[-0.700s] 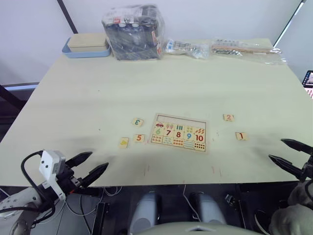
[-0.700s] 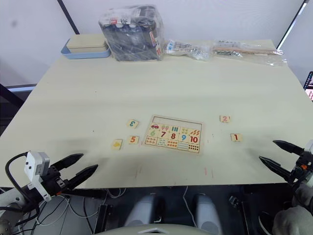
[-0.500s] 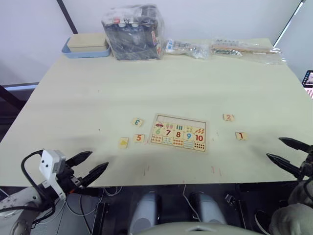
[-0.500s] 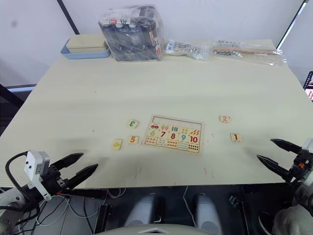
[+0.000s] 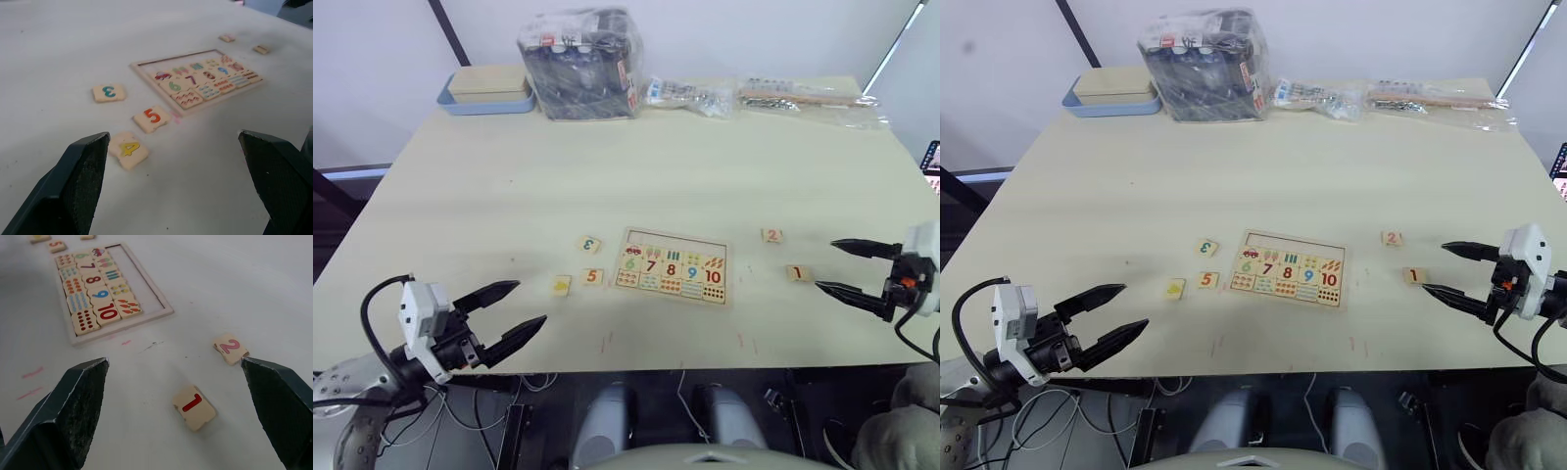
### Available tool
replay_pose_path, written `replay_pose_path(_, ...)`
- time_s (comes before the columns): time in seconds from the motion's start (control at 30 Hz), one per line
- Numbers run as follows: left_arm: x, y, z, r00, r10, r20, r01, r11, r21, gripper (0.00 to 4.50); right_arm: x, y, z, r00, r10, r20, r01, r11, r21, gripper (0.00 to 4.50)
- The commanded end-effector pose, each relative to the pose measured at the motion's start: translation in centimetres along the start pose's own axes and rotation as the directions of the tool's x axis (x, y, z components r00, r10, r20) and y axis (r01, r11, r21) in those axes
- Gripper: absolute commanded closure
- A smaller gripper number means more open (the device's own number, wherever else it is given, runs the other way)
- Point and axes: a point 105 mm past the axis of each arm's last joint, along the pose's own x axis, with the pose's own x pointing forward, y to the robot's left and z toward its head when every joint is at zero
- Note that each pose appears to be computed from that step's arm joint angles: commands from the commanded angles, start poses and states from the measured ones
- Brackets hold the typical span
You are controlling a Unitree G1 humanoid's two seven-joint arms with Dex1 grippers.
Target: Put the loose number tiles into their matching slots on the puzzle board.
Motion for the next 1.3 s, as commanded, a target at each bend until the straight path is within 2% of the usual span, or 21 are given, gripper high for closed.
replay_pose_path(0.03, -0.5, -0.8, 1.1, 0.987, -0.159, 0.033, 0.157, 0.985, 0.068, 0.07, 0.7, -0.7, 1.3, 0.993, 0.096, -0.063, -0.101, 0.991, -0.091, 0.0)
replay_pose_path(0.13, -1.4, -0.7, 1.2, 0.964, -0.263, 0.026, 0.262, 0.964, 0.033, 0.07, 1.6, -1.8, 1.4, 0.979, 0.159, -0.125, -0.175, 0.976, -0.131, 0.0)
replay_pose_path(0.27, -2.1, -0.5, 1.3, 0.944, -0.328, 0.022, 0.328, 0.944, 0.033, 0.07, 2.4, -3.1, 0.7, 0.961, 0.2, -0.193, -0.23, 0.962, -0.149, 0.0)
replay_pose_path(0.5, -2.2, -0.5, 1.3, 0.94, -0.339, 0.032, 0.337, 0.94, 0.052, 0.07, 2.7, -4.6, -1.1, 0.94, 0.212, -0.268, -0.256, 0.956, -0.144, 0.0)
replay_pose_path(0.9, -2.4, -0.7, 1.2, 0.941, -0.33, 0.072, 0.323, 0.942, 0.09, 0.07, 3.8, -4.4, -3.3, 0.924, 0.237, -0.299, -0.287, 0.948, -0.136, 0.0)
replay_pose_path(0.97, -2.6, -0.6, 1.2, 0.941, -0.33, 0.079, 0.323, 0.942, 0.092, 0.0, 3.8, -4.3, -3.6, 0.923, 0.238, -0.302, -0.287, 0.949, -0.13, 0.51)
replay_pose_path(1.0, -2.7, -0.6, 1.2, 0.941, -0.328, 0.083, 0.32, 0.943, 0.092, 0.0, 3.8, -4.3, -3.7, 0.923, 0.236, -0.303, -0.286, 0.949, -0.13, 0.93)
replay_pose_path(1.07, -2.9, -0.5, 1.1, 0.943, -0.323, 0.084, 0.316, 0.945, 0.088, 0.0, 3.8, -4.4, -3.8, 0.925, 0.228, -0.305, -0.279, 0.95, -0.138, 1.39)
replay_pose_path(1.3, -3.6, -0.3, 0.5, 0.951, -0.299, 0.081, 0.293, 0.953, 0.076, 0.0, 3.8, -4.4, -4.1, 0.932, 0.21, -0.294, -0.262, 0.953, -0.149, 1.39)
